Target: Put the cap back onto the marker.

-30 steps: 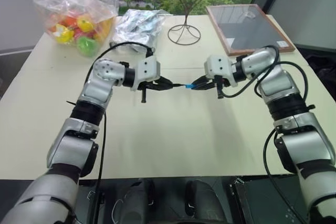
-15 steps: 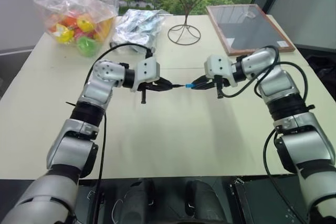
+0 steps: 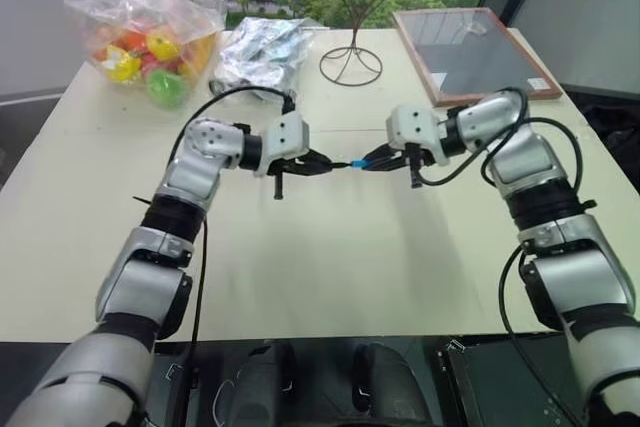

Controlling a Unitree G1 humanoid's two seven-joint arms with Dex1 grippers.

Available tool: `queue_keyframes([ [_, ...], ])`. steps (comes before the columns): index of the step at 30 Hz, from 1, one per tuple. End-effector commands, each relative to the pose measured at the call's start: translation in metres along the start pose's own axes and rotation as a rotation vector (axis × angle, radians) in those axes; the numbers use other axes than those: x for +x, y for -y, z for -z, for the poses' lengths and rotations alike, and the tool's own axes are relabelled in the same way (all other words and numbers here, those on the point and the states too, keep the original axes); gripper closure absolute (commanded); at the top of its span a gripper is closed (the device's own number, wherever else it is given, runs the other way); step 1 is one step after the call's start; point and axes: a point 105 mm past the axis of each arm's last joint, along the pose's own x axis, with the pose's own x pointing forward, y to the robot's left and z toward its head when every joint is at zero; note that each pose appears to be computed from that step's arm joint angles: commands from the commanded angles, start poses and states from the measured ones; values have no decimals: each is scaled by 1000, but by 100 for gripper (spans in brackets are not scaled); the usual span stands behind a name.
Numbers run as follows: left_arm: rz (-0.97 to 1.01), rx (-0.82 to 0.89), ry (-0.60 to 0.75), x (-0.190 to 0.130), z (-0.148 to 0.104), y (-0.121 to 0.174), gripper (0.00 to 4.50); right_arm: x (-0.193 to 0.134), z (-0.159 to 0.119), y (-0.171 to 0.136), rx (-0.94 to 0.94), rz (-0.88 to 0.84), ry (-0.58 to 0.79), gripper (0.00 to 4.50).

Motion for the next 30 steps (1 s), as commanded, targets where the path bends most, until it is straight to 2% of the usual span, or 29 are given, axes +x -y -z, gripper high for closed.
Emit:
queue_keyframes([
  [1,22,94,-44,4,-5,-2,450,1,-18,6,-64,7,37,447],
  [12,-14,131,-35,16,-14,-9,450,18,-22,12,-102,12,-5,447],
  [23,-46,120,-23,20,-16,-15,450,33,-54,24,-156,92,66,447],
  [30,-56,29,81,21,-28,-17,450,38,-73,19,-193,111,126,447],
])
